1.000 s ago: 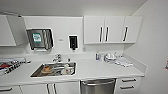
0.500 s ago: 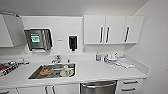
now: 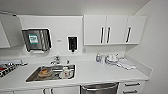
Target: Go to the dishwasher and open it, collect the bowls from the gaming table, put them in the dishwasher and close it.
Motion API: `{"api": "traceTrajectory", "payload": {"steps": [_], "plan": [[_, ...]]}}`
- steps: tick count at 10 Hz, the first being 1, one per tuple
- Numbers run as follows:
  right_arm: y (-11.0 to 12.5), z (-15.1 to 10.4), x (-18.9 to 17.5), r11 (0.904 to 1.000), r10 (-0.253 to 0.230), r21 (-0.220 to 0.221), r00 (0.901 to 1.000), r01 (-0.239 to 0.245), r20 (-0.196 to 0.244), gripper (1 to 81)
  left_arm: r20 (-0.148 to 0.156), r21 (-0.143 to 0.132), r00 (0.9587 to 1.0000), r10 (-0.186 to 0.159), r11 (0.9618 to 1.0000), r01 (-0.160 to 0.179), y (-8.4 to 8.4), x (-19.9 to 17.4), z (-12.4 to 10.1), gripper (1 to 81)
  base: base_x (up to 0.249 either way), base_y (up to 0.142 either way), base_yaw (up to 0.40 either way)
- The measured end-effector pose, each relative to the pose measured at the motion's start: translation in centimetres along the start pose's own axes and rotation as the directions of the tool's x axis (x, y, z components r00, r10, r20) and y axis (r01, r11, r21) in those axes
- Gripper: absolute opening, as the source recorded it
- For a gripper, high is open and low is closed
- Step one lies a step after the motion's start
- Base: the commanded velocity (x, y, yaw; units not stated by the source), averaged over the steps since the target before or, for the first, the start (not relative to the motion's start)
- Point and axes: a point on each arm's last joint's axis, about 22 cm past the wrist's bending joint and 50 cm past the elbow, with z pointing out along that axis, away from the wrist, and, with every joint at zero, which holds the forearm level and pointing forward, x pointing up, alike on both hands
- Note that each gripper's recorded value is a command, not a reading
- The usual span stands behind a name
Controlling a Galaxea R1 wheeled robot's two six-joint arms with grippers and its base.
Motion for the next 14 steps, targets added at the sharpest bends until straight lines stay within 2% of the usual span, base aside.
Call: {"api": "traceTrajectory", "payload": {"steps": [10,14], "plan": [[0.15,-0.06,0.08,1.0,0.0,-0.002,1.0,0.0,-0.002,81.1,0.0,0.0,1.0,0.0,1.0,0.0,0.0,0.01,0.0,81.1,0.083,0.055,0.0],[0.0,0.0,0.0,1.0,0.0,0.0,1.0,0.0,-0.001,81.1,0.0,0.0,1.0,0.0,1.0,0.0,-0.03,-0.02,-0.02,81.1,0.083,0.0,0.0]]}}
